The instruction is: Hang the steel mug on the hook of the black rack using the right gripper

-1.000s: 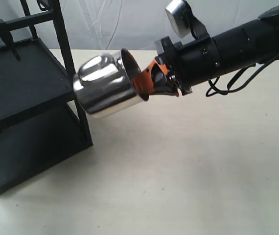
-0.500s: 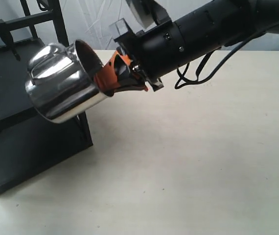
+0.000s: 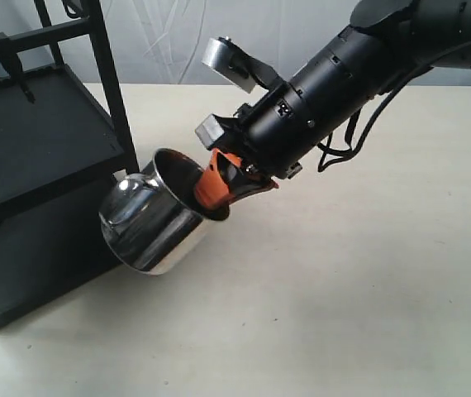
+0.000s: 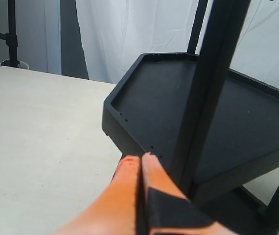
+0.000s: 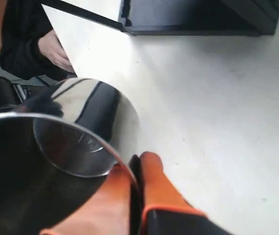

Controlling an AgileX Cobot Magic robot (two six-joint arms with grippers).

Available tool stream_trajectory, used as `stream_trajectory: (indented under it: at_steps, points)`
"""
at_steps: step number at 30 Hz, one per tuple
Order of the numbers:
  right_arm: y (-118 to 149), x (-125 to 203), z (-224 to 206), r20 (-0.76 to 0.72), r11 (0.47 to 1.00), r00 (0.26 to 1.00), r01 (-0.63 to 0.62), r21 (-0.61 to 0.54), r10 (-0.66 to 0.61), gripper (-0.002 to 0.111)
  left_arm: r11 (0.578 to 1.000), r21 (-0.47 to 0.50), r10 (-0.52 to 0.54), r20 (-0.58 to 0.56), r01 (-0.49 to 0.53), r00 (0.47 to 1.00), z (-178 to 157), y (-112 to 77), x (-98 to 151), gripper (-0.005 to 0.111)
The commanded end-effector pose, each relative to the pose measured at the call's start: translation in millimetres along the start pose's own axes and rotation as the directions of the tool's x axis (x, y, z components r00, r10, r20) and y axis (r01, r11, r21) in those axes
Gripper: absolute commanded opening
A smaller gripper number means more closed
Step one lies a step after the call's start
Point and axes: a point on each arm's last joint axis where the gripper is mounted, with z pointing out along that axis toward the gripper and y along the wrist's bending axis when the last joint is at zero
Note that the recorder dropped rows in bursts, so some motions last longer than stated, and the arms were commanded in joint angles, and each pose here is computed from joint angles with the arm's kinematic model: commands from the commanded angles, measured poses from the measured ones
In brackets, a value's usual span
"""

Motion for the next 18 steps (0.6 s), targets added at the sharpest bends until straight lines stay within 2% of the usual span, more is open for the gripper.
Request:
stream_trajectory:
  at_steps: [1,4,5,7,8,10,13,14,16,18]
  points:
    - [-16.3,-0.2,-26.4,0.046,0.998,0.998,-0.035,0.050,0.033,-0.001,1.000,-0.002,-0.005,0.017,0.005,1.000,-0.4,0.2,-1.4,0.002]
    - [-43.4,5.1,-52.8,0.078,0.984,0.991,-0.116,0.135,0.106,-0.001,1.000,-0.002,-0.005,0.017,0.005,1.000,-0.4,0.2,-1.4,0.002]
    - [-52.2,1.6,-60.9,0.156,0.972,0.977,-0.168,0.165,0.142,-0.001,1.000,-0.002,-0.005,0.017,0.005,1.000,-0.4,0.2,-1.4,0.002]
    - [-67.5,-14.0,-77.6,0.398,0.943,0.900,-0.274,0.191,0.181,-0.001,1.000,-0.002,-0.005,0.017,0.005,1.000,-0.4,0.2,-1.4,0.002]
    - [-71.6,-26.3,-84.4,0.546,0.928,0.819,-0.324,0.186,0.177,-0.001,1.000,-0.002,-0.005,0.017,0.005,1.000,-0.4,0.2,-1.4,0.002]
    - [-71.0,-44.9,-83.0,0.706,0.910,0.700,-0.356,0.212,0.110,-0.001,1.000,-0.002,-0.005,0.017,0.005,1.000,-0.4,0.2,-1.4,0.002]
    - [-72.7,-57.8,-80.1,0.809,0.862,0.588,-0.412,0.296,0.003,-0.001,1.000,-0.001,-0.005,0.015,0.005,1.000,-0.4,0.1,-1.2,0.002]
    - [-73.1,-64.4,-77.9,0.849,0.840,0.527,-0.449,0.306,-0.028,-0.001,1.000,0.000,-0.005,0.011,0.005,1.000,-0.4,0.0,-0.9,0.002]
    - [-70.6,-75.4,-65.4,0.863,0.832,0.502,-0.453,0.319,-0.058,-0.001,1.000,0.003,-0.014,0.010,0.014,1.000,-0.4,-0.3,-0.8,0.002]
    - [-71.3,-87.4,-42.2,0.858,0.828,0.508,-0.445,0.342,-0.081,-0.001,0.999,0.009,-0.036,0.012,0.036,0.999,-0.4,-0.8,-1.0,0.002]
